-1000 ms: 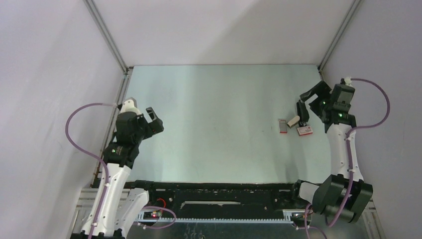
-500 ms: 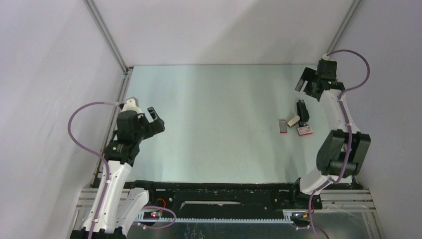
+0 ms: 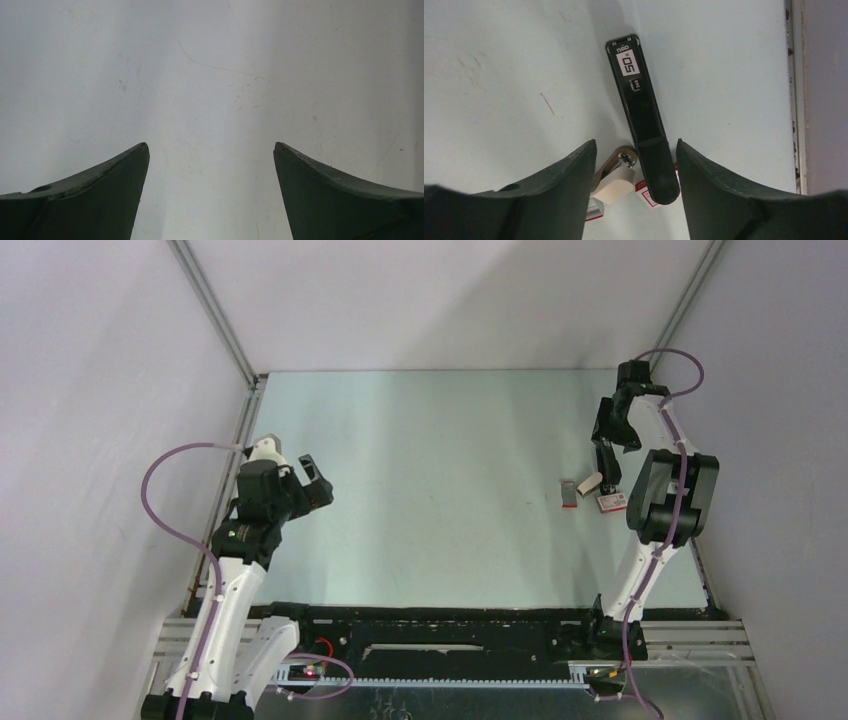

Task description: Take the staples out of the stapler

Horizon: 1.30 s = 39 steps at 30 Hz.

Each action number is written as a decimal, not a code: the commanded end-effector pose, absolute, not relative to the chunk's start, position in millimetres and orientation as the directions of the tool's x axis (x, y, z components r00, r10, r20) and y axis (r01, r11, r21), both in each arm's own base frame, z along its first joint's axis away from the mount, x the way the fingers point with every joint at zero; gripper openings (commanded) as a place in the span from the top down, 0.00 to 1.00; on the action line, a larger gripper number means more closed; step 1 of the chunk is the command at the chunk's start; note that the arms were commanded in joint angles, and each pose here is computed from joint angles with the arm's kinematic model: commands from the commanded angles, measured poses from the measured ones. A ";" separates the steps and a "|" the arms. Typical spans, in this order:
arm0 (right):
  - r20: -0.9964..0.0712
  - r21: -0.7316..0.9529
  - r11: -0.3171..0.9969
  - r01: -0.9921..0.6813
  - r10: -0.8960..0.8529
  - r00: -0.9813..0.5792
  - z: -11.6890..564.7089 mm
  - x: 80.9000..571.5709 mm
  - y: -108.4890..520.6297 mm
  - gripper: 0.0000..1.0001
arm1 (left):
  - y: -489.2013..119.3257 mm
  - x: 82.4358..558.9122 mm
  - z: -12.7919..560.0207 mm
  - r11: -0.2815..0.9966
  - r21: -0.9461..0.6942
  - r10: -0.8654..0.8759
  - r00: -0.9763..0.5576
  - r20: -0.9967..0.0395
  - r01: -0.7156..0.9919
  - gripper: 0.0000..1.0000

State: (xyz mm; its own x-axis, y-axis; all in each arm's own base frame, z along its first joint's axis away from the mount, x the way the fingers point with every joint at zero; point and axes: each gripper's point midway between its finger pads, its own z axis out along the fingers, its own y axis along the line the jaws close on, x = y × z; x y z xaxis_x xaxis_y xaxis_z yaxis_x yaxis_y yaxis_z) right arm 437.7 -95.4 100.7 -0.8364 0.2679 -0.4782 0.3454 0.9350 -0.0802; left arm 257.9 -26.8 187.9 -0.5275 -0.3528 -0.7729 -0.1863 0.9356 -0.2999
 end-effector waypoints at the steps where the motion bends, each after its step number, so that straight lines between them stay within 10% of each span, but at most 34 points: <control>1: -0.502 -0.150 0.922 0.357 0.240 -0.831 112.4 446.2 -114.0 0.34 | -27.0 266.3 210.0 0.933 -0.320 -0.359 -0.479 -0.801 -0.163 0.00; 31: -0.375 -0.102 0.931 0.351 0.291 -0.880 50.6 444.6 -118.8 0.38 | -30.6 270.5 204.8 0.933 -0.324 -0.357 -0.504 -0.787 -0.154 0.00; 39: -0.400 -0.082 0.925 0.370 0.310 -0.863 52.8 452.4 -119.4 0.55 | -29.9 268.7 206.6 0.934 -0.323 -0.355 -0.496 -0.793 -0.153 0.00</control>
State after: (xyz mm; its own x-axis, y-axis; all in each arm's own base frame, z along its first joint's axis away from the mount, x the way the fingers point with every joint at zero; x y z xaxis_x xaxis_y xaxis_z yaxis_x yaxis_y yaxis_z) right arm 434.3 -113.5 36.9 -0.8904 0.3070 -0.3360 0.3535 0.9315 -0.0855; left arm 260.3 -30.4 179.9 -0.5595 -0.3520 -0.7504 -0.1813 0.9354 -0.3036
